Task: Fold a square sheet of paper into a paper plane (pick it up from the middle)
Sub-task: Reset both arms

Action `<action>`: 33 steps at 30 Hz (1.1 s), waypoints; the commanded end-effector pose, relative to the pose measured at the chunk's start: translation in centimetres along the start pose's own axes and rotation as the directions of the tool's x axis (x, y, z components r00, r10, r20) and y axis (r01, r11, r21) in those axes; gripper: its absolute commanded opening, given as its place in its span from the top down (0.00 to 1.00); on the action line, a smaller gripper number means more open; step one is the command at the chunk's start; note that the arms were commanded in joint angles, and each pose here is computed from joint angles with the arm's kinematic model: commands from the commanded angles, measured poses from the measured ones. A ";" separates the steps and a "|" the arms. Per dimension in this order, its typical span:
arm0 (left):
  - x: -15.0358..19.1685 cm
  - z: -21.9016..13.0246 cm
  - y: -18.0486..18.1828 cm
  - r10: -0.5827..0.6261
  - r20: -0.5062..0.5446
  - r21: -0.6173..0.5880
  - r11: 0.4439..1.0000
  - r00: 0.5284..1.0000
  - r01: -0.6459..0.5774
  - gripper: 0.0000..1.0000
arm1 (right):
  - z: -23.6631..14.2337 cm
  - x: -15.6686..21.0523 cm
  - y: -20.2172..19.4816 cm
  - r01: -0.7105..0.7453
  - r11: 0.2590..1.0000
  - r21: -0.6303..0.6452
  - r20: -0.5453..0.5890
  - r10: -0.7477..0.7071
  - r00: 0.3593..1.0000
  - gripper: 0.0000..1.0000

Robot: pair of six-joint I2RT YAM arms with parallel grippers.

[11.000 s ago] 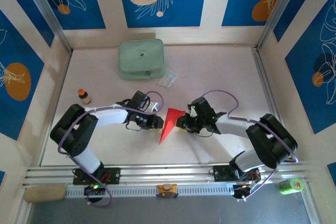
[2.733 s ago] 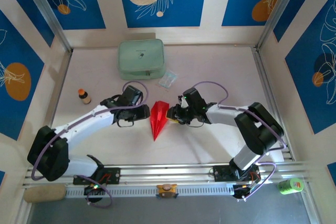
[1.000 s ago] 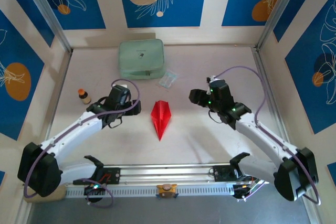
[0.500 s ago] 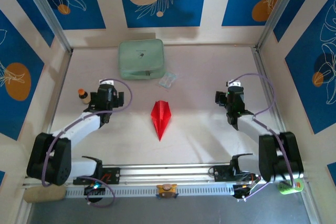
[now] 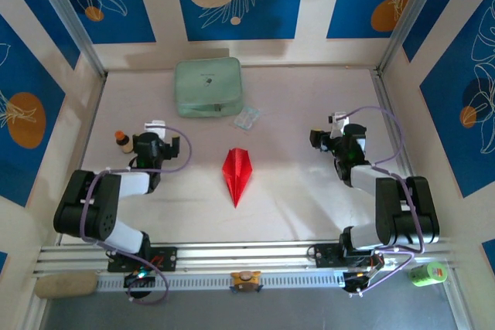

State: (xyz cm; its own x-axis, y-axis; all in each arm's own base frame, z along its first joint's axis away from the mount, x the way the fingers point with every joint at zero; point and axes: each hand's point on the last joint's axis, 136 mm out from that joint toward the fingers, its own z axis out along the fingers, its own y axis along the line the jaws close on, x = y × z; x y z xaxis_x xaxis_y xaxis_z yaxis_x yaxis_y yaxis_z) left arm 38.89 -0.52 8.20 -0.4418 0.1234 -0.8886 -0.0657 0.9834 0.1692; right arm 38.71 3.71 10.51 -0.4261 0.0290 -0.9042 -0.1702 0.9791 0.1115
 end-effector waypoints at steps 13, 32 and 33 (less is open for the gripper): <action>-1.4 0.2 -2.1 -0.039 0.114 0.186 0.982 0.993 0.017 0.00 | 0.8 0.6 -2.6 -0.058 0.986 0.159 0.079 0.046 0.996 0.01; -1.3 0.0 -1.2 -0.053 0.122 0.139 0.990 0.991 0.036 0.00 | 0.8 0.5 -2.6 -0.057 0.986 0.157 0.082 0.045 0.996 0.01; -1.3 0.0 -1.2 -0.053 0.121 0.139 0.990 0.991 0.036 0.00 | 0.8 0.5 -2.6 -0.058 0.986 0.157 0.082 0.046 0.996 0.01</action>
State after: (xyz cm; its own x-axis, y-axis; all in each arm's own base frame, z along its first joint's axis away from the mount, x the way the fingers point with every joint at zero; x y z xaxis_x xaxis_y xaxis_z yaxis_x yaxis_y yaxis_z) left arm 39.18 -2.04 8.29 -0.3600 0.0870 -0.9289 0.0469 0.9961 0.0751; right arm 39.04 1.66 8.11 -0.4031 0.0822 -0.9115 -0.0170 0.9951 0.0973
